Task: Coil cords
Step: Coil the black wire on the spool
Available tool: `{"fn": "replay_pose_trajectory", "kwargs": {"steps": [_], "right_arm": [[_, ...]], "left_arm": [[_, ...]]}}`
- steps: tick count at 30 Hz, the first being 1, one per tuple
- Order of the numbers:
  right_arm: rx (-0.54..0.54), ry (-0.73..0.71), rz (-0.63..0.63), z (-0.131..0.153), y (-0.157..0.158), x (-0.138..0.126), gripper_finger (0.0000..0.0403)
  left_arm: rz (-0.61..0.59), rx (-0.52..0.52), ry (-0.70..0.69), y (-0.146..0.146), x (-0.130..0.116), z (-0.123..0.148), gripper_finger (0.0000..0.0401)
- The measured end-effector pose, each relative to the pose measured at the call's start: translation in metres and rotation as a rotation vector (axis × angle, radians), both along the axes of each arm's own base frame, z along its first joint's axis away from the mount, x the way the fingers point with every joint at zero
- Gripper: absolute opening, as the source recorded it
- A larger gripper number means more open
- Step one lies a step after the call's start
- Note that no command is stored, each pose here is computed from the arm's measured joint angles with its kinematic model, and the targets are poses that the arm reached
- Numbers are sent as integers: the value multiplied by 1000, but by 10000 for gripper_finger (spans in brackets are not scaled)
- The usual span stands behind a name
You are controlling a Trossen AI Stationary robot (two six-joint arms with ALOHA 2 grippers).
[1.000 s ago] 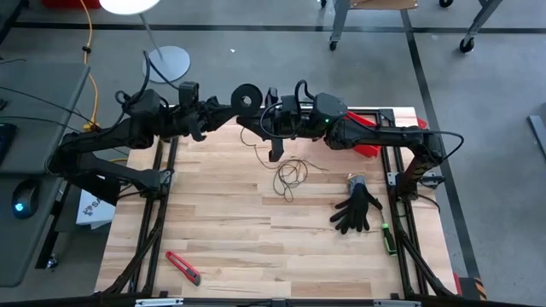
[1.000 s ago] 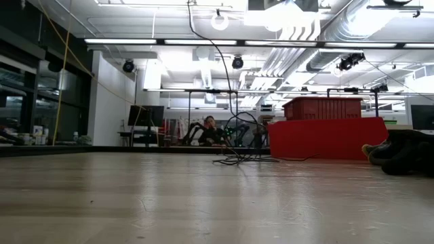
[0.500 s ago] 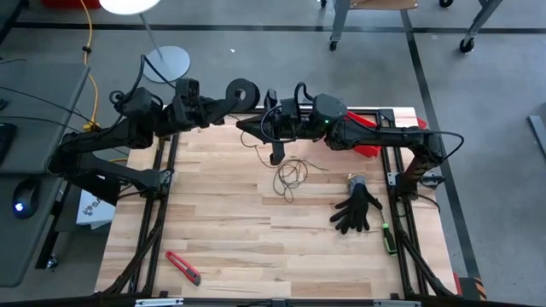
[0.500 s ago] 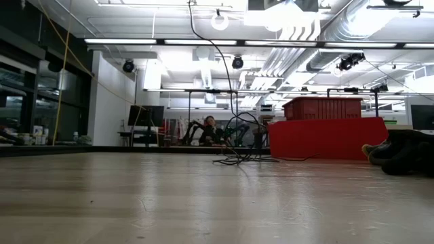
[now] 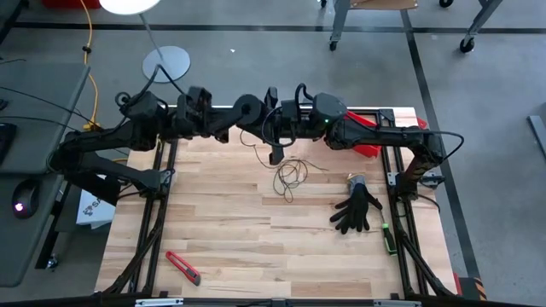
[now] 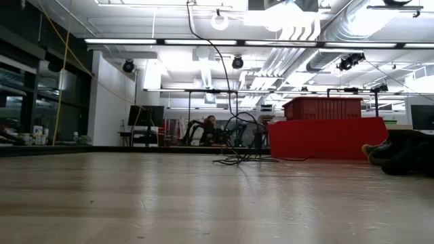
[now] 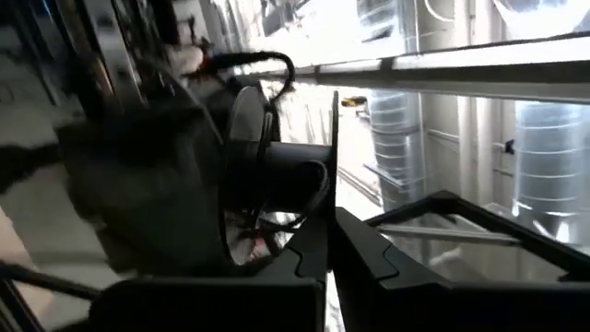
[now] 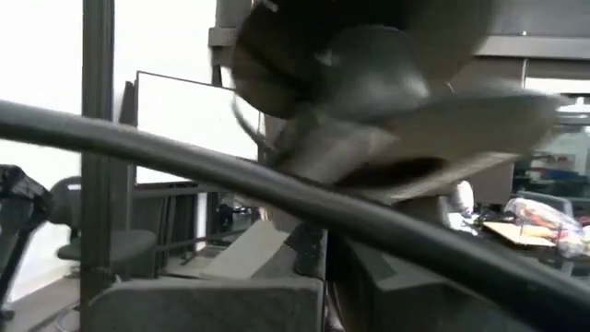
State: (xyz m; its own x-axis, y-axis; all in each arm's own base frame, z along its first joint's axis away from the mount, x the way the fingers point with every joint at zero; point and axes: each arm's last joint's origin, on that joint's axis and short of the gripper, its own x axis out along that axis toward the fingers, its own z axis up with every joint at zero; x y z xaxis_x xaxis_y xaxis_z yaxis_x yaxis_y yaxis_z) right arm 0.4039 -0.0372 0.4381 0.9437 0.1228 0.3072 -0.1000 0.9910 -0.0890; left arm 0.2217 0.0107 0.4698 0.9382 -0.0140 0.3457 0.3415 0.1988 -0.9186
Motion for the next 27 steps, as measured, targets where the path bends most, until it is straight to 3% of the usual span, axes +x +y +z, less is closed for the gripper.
{"fn": "replay_pose_trajectory", "kwargs": {"steps": [6, 14, 21, 27], "right_arm": [[-9, -3, -40, 0, -14, -1, 0], [-31, 8, 4, 0, -26, -4, 0], [-28, 101, -9, 8, -37, -23, 0], [-45, 181, -13, 18, -35, -45, 0]], "left_arm": [[-137, -27, 3, -9, 0, 0, 0], [-161, 18, 124, -15, -8, -8, 0], [-52, 159, 289, -10, -24, -20, 0], [150, 349, 286, 1, -36, -15, 0]]}}
